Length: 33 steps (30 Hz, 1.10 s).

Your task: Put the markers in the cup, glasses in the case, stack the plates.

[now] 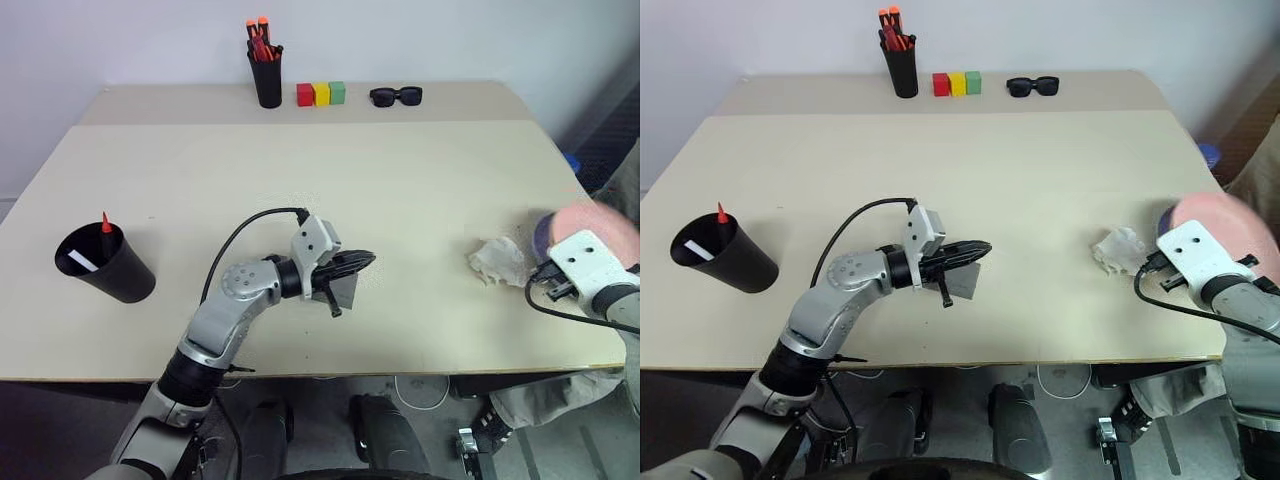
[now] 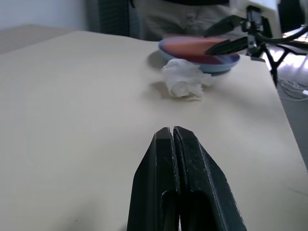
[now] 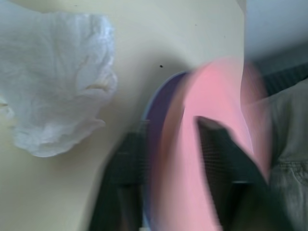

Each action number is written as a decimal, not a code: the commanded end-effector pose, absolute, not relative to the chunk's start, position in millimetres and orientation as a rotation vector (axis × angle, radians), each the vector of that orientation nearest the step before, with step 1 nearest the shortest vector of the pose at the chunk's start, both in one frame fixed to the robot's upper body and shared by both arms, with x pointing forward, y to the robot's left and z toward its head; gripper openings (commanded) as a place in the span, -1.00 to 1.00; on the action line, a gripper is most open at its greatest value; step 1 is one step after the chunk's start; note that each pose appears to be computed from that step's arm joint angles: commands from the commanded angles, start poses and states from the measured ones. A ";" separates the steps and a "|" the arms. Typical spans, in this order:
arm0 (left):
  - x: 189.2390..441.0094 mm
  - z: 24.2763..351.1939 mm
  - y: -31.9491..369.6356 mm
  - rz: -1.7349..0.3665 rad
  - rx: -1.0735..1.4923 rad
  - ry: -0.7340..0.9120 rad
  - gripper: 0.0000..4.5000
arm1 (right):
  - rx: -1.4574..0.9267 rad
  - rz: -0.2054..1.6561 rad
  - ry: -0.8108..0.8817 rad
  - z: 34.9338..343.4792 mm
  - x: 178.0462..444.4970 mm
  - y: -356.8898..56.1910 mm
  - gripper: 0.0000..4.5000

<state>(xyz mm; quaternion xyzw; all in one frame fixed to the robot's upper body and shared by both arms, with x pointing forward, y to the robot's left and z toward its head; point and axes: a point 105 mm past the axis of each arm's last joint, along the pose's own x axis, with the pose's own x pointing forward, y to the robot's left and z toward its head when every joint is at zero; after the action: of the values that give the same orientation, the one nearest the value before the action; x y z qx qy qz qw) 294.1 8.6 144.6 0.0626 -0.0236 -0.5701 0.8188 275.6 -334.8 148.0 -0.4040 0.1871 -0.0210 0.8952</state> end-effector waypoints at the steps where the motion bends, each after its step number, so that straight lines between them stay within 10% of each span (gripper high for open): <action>1: 293.7 152.9 9.1 -1.219 0.150 -0.097 -1.00 | -0.833 -0.045 0.296 165.3 280.7 -322.8 0.61; 15: 290.6 148.8 18.9 -1.172 0.157 -0.078 -1.00 | -0.484 0.154 0.358 121.7 292.1 -282.4 0.76; 24: 289.6 147.2 22.7 -1.174 0.159 -0.063 -1.00 | -0.556 0.032 0.312 122.0 291.9 -296.0 -0.99; 33: 298.4 148.7 20.3 -1.154 0.107 -0.050 -1.00 | -0.685 -0.332 0.232 169.4 280.4 -351.7 -0.99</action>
<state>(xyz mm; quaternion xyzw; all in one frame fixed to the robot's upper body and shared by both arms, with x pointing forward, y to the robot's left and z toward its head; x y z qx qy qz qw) 295.5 20.4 135.8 0.0549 -0.0022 -0.5473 0.8351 287.7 -332.3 160.5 -0.3134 0.1113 -0.1111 0.9365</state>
